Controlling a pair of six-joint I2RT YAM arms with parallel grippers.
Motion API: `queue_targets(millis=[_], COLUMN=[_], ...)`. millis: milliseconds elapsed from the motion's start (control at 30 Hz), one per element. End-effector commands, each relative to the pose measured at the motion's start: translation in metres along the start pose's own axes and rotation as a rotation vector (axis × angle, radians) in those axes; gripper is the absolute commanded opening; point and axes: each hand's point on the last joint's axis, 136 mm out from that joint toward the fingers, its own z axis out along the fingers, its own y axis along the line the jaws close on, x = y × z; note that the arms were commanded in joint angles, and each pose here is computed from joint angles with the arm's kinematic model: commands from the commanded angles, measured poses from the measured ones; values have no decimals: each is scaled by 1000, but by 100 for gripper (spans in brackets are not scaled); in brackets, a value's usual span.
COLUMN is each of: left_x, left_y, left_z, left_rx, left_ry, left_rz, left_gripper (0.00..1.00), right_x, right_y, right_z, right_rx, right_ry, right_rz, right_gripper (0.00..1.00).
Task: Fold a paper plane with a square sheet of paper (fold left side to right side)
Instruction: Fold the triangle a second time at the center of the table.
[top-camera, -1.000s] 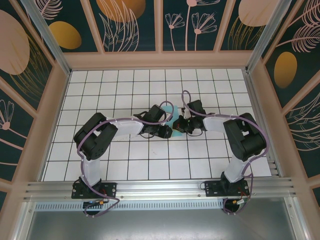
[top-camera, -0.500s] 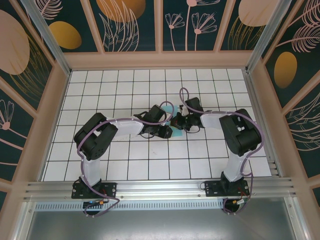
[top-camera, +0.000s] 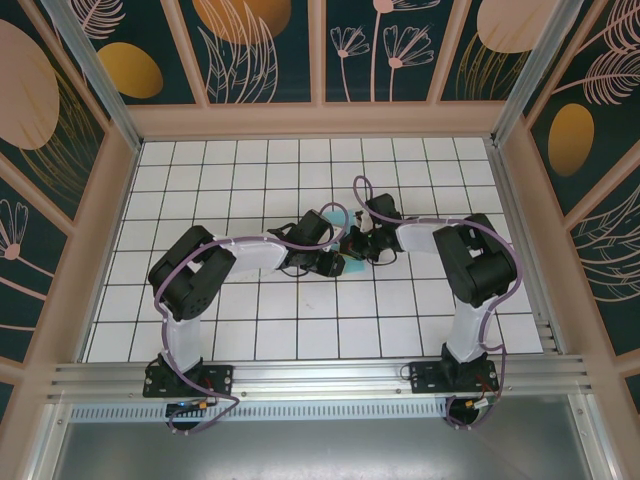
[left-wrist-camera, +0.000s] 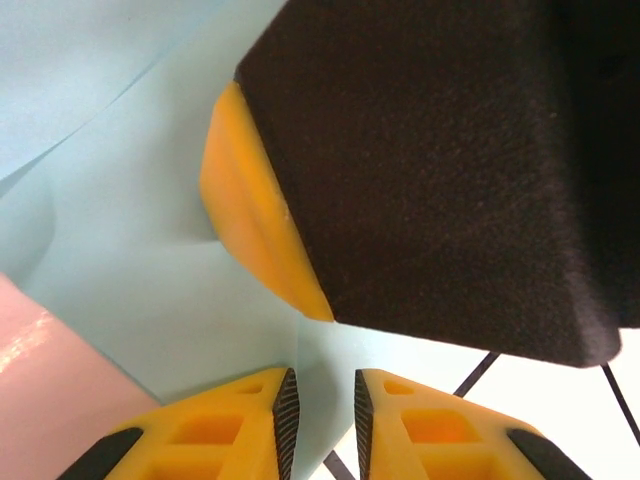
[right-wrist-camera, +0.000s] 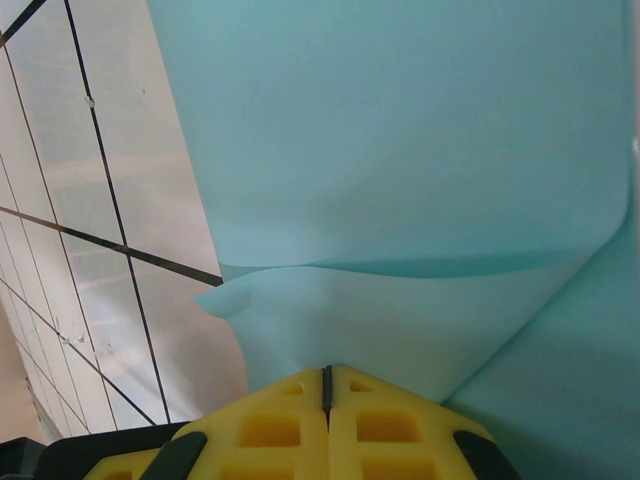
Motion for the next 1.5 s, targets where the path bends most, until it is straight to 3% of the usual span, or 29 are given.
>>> queue_targets(millis=[0, 433, 767, 1033, 1467], left_x=[41, 45, 16, -32, -34], left_y=[28, 28, 5, -33, -13], left_z=[17, 19, 4, -18, 10], left_rx=[-92, -88, -34, 65, 35], left_ry=[115, 125, 66, -25, 9], left_rz=[-51, -56, -23, 31, 20], left_gripper=[27, 26, 28, 29, 29], right_x=[-16, -55, -39, -37, -32], right_y=[-37, -50, -57, -51, -49], right_z=[-3, -19, -7, -9, -9], right_rx=[144, 143, 118, 109, 109], right_ry=[-56, -105, -54, -51, -43], right_rz=[16, 24, 52, 45, 44], right_gripper=[3, 3, 3, 3, 3])
